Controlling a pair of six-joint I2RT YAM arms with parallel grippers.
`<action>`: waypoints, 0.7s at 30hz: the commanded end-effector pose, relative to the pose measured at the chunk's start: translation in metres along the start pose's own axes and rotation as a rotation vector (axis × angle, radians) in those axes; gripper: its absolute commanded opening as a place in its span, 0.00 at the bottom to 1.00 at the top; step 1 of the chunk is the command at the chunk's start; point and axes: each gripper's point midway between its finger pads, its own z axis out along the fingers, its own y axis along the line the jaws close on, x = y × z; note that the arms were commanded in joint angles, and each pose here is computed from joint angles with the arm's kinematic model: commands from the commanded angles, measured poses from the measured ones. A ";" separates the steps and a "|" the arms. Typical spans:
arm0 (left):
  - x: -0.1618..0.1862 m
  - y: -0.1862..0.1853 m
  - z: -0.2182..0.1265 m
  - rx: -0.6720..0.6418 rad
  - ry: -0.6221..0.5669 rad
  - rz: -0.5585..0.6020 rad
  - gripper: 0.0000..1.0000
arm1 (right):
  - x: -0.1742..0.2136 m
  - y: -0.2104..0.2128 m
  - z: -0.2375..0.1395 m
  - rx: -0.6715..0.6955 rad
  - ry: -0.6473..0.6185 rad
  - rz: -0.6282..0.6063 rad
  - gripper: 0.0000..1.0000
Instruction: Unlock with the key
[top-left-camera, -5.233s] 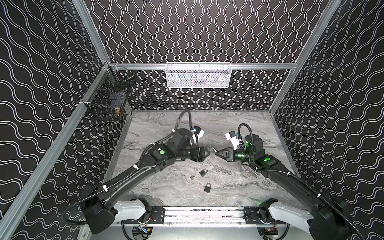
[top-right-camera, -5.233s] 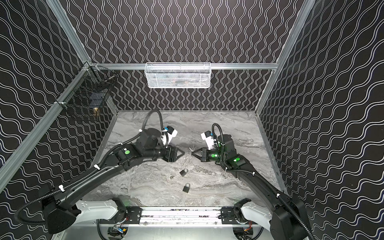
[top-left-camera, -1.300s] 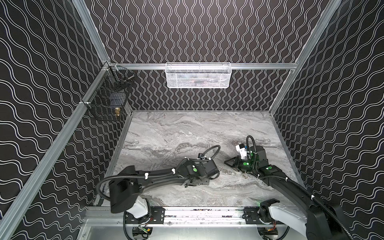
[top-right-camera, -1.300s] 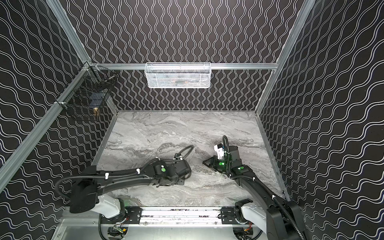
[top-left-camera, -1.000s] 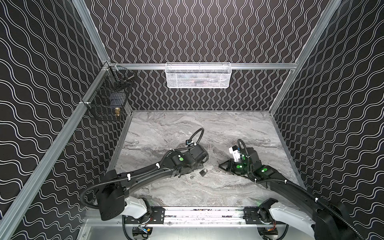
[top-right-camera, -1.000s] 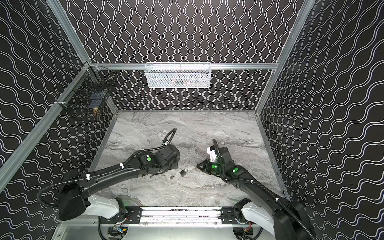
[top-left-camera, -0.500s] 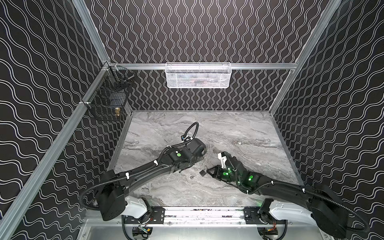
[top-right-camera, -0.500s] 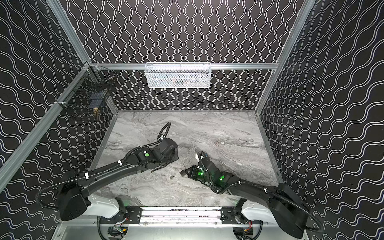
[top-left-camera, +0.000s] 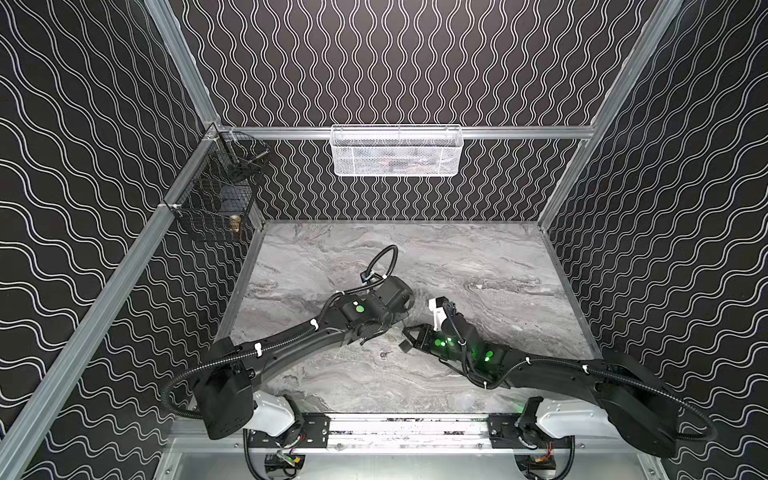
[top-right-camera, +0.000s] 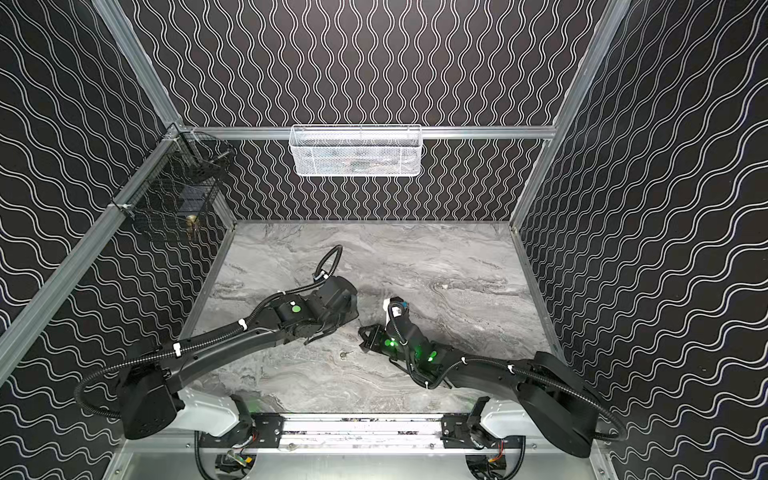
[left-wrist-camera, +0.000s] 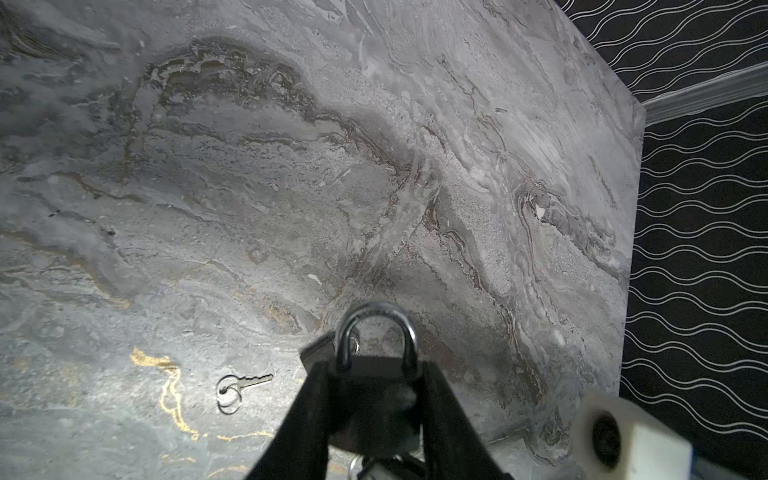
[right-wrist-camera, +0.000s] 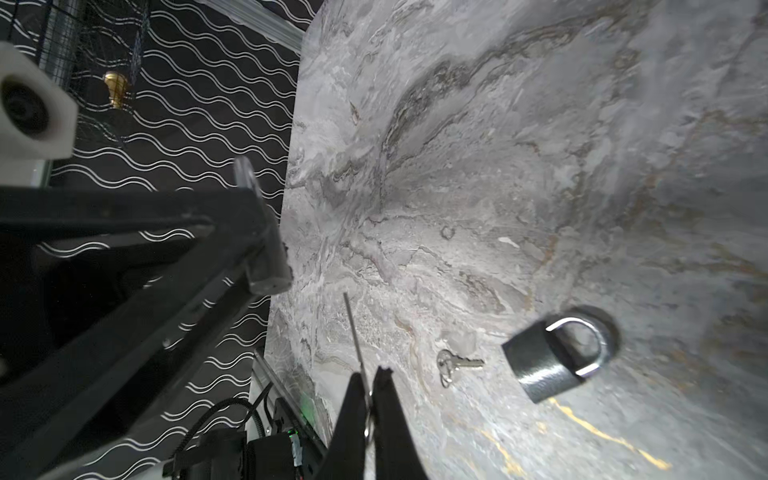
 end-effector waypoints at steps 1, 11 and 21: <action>-0.005 -0.005 -0.001 0.020 -0.021 -0.044 0.13 | -0.011 0.020 0.002 -0.053 -0.056 -0.024 0.00; -0.005 -0.003 -0.001 0.019 -0.018 -0.046 0.13 | -0.010 0.023 0.004 -0.043 -0.066 -0.038 0.00; -0.009 -0.003 -0.002 0.017 -0.027 -0.044 0.13 | -0.010 0.033 0.002 -0.062 -0.068 -0.057 0.00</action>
